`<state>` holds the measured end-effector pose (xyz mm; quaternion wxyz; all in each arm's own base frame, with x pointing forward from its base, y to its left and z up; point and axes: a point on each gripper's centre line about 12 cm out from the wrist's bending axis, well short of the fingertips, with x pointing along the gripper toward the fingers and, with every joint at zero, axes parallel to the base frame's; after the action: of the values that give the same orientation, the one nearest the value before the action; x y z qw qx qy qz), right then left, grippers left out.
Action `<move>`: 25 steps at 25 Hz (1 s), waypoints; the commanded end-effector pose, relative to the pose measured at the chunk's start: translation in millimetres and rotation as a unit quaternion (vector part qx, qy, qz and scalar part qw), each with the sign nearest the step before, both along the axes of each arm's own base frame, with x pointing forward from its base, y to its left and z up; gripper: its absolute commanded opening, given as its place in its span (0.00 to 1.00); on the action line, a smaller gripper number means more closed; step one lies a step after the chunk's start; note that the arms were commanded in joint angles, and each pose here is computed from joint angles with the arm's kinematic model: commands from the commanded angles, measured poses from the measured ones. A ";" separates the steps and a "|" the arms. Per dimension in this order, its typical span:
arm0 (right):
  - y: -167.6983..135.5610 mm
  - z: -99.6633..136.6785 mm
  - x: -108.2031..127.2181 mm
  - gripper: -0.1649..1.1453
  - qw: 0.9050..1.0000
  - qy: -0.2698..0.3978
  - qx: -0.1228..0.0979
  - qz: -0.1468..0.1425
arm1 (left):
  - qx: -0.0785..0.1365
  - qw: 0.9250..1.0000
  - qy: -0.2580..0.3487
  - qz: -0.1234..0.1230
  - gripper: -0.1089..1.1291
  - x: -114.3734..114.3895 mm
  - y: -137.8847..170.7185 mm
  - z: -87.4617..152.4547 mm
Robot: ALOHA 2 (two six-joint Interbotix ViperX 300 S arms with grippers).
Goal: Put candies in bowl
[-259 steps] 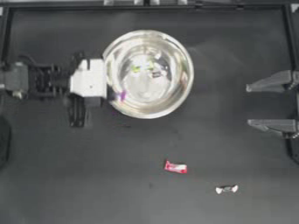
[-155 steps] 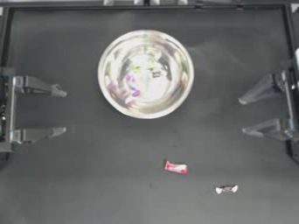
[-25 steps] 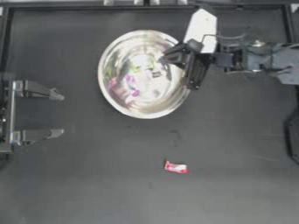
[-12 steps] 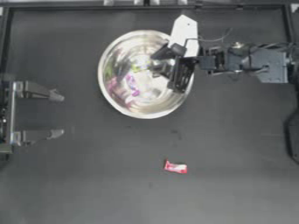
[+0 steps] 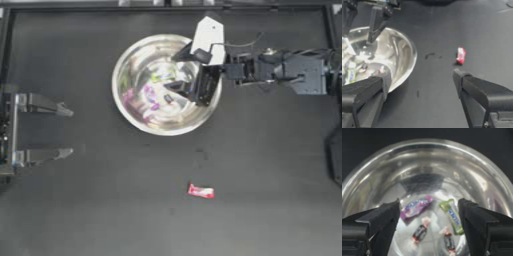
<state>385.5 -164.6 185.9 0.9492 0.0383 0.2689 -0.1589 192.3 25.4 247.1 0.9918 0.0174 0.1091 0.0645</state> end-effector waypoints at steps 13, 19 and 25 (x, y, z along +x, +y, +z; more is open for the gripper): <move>86.6 90.2 -58.2 0.87 0.990 -0.117 -0.021 0.074 | 0.002 1.000 -0.023 0.002 0.91 -3.6 0.2 10.7; 111.3 97.8 -100.2 0.87 0.984 -0.149 -0.017 0.093 | 0.008 0.999 -0.042 0.001 0.91 -10.0 -0.8 17.5; 127.4 93.0 -140.9 0.86 0.979 -0.171 -0.022 0.107 | 0.011 0.999 -0.042 0.001 0.91 -12.7 -0.9 15.0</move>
<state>251.9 -39.9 270.8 0.9909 0.0148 0.1210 -0.0562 178.7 24.1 257.5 0.9949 0.0217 0.0726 0.0662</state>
